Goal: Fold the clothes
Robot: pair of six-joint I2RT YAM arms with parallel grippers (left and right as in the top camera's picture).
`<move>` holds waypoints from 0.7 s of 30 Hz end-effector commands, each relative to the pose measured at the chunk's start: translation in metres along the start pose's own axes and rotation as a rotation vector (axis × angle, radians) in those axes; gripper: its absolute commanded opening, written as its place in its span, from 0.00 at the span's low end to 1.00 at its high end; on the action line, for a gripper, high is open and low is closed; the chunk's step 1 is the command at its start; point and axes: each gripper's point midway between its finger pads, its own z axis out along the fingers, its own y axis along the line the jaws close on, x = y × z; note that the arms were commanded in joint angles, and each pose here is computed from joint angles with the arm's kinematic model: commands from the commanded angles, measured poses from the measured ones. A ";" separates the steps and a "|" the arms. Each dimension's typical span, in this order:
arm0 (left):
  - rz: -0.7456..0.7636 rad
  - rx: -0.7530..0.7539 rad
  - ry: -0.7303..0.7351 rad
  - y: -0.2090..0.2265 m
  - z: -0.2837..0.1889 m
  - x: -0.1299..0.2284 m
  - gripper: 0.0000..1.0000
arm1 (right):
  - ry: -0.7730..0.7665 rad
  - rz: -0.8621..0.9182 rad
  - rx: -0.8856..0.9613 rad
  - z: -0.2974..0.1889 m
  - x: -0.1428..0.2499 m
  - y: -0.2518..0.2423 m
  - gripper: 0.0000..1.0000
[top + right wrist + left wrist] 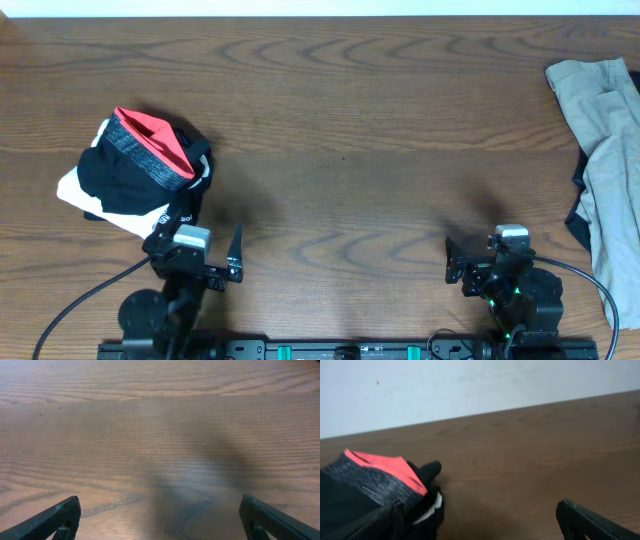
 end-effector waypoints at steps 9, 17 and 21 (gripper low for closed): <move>-0.024 -0.005 0.086 0.002 0.018 0.045 0.98 | -0.001 0.001 -0.011 0.000 0.001 0.002 0.99; -0.071 -0.002 0.152 0.001 0.026 0.076 0.98 | -0.001 0.001 -0.011 0.000 0.001 0.002 0.99; -0.071 -0.008 0.153 0.002 0.026 0.076 0.98 | -0.001 0.001 -0.011 0.000 0.001 0.002 0.99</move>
